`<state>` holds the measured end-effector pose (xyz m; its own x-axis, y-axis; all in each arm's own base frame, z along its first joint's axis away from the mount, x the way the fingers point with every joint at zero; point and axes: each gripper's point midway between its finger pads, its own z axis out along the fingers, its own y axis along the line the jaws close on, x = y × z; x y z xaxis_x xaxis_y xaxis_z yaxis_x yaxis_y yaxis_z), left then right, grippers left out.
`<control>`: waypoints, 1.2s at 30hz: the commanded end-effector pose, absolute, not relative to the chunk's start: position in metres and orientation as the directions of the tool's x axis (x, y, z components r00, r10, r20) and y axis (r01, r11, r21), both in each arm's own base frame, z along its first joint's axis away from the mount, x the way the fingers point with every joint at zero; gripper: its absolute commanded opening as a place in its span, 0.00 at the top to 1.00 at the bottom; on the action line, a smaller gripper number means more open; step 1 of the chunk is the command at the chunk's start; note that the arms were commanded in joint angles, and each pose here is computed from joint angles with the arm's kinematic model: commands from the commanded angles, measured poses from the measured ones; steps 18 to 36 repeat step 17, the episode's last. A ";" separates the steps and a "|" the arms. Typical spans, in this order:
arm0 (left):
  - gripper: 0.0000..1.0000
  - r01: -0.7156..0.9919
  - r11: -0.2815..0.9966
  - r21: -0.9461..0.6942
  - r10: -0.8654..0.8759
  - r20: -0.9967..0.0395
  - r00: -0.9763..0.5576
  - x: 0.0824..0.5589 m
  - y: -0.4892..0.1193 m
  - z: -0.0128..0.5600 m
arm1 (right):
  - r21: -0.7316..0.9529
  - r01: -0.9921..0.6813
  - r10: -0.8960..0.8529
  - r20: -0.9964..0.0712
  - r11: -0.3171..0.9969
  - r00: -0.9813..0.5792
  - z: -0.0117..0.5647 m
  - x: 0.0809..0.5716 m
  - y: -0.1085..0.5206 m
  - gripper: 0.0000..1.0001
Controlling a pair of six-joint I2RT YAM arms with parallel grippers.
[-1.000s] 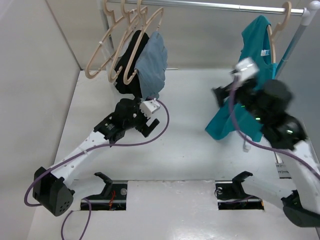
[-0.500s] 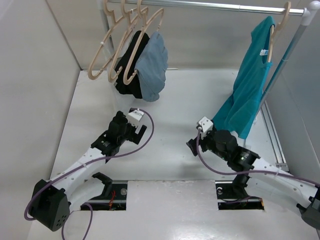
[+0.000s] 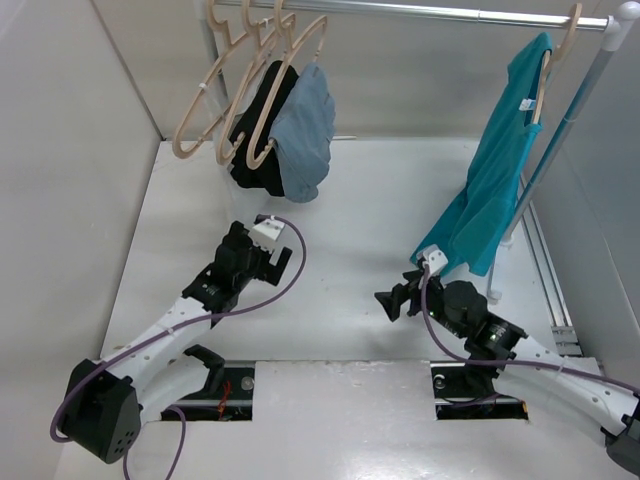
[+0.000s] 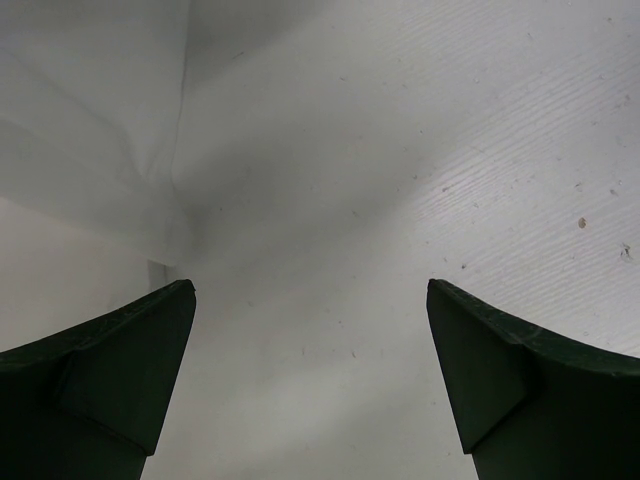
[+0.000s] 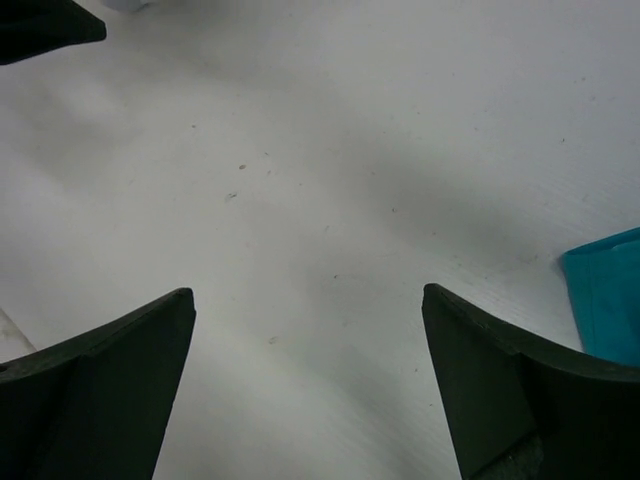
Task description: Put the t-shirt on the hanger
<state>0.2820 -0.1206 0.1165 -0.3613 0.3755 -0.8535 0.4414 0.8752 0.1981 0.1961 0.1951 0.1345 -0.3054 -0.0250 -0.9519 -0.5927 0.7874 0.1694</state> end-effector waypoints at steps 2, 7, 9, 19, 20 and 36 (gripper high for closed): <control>0.00 0.432 0.885 0.171 0.328 -0.889 -0.321 0.285 -0.124 0.130 | 0.235 -0.584 0.084 -0.958 0.777 -0.273 0.157 0.199 0.200 0.00; 0.00 0.432 0.886 0.167 0.324 -0.889 -0.322 0.286 -0.123 0.129 | 0.239 -0.578 0.074 -0.953 0.780 -0.294 0.156 0.201 0.202 0.00; 0.00 0.424 0.890 0.167 0.321 -0.889 -0.325 0.287 -0.120 0.129 | 0.237 -0.576 0.066 -0.951 0.782 -0.301 0.153 0.201 0.203 0.00; 0.00 0.414 0.895 0.167 0.315 -0.893 -0.321 0.288 -0.118 0.132 | 0.239 -0.551 0.072 -0.949 0.799 -0.307 0.153 0.204 0.200 0.00; 0.00 0.414 0.895 0.167 0.315 -0.893 -0.321 0.288 -0.118 0.132 | 0.239 -0.551 0.072 -0.949 0.799 -0.307 0.153 0.204 0.200 0.00; 0.00 0.414 0.895 0.167 0.315 -0.893 -0.321 0.288 -0.118 0.132 | 0.239 -0.551 0.072 -0.949 0.799 -0.307 0.153 0.204 0.200 0.00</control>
